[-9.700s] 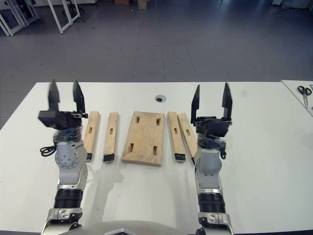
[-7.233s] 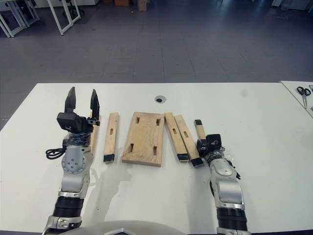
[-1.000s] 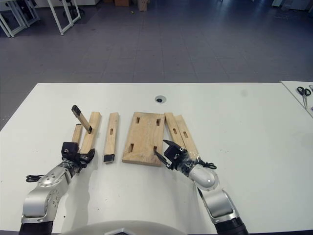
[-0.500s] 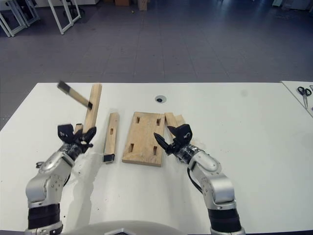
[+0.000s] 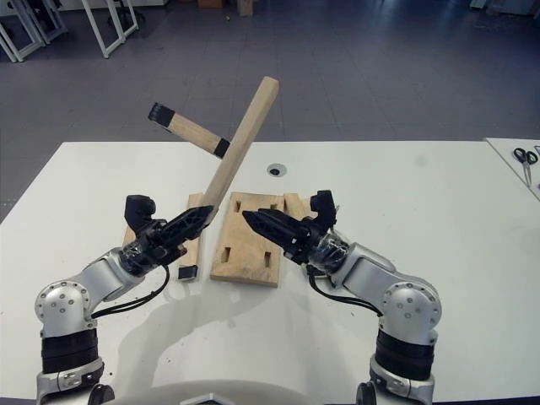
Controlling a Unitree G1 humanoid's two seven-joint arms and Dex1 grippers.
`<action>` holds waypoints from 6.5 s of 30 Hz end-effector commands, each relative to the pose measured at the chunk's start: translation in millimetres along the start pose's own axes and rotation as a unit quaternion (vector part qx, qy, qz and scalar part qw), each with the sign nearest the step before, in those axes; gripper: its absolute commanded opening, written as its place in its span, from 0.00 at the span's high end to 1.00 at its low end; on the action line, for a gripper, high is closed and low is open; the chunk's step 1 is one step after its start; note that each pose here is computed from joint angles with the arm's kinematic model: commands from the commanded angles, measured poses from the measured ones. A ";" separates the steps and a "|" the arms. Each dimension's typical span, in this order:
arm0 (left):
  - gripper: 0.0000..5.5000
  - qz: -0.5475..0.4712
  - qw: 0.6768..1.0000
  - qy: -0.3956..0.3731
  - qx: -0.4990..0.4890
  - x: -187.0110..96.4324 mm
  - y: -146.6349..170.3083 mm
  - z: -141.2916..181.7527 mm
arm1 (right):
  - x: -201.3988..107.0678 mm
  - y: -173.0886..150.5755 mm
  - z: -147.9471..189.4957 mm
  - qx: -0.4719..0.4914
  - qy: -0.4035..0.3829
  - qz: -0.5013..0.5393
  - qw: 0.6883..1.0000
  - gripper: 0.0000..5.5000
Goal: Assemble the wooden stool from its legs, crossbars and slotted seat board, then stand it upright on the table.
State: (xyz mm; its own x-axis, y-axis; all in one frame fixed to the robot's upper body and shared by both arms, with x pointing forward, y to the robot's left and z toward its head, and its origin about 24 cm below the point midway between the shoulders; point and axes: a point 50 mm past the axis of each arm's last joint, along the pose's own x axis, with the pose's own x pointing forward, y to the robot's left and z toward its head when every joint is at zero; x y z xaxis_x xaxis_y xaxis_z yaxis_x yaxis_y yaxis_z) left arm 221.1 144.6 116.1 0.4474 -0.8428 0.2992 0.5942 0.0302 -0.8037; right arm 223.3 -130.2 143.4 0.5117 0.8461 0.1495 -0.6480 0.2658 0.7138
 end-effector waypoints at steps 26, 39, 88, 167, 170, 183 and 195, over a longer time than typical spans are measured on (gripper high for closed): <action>0.63 -0.054 0.989 0.136 0.008 -6.6 -18.1 -6.0 | -0.4 24.7 1.4 0.053 0.036 0.056 0.996 0.63; 0.46 0.092 0.975 -0.029 0.198 -8.6 10.7 62.7 | -15.2 15.9 17.1 0.000 0.024 0.008 1.000 0.63; 0.46 0.209 0.599 0.574 0.518 -58.2 60.4 -14.9 | -42.0 -57.1 -2.1 -0.231 0.142 -0.153 0.950 0.63; 0.46 0.260 0.646 0.508 0.507 -43.2 74.8 -28.2 | -5.3 53.6 165.2 -0.410 -0.258 -0.149 0.862 0.29; 0.46 0.260 0.646 0.509 0.507 -43.6 74.4 -29.1 | 12.3 54.5 132.1 -0.372 -0.191 -0.101 0.903 0.29; 0.46 0.272 0.646 0.500 0.509 -44.1 74.6 -25.9 | 10.9 22.6 94.9 -0.331 -0.119 -0.152 0.924 0.29; 0.46 0.324 0.699 0.357 0.528 -12.0 50.4 17.5 | -55.6 -42.0 101.1 -0.341 -0.083 -0.387 0.852 0.29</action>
State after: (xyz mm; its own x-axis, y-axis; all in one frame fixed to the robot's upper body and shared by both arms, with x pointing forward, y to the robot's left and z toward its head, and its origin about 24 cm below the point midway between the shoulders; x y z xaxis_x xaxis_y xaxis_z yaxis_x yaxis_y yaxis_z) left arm 249.2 162.8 64.9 0.5790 -0.5251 -0.6237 0.7840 0.5685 0.2491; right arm 285.5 -237.5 200.6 0.9765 0.1887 0.1041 -0.2058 0.9598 0.1911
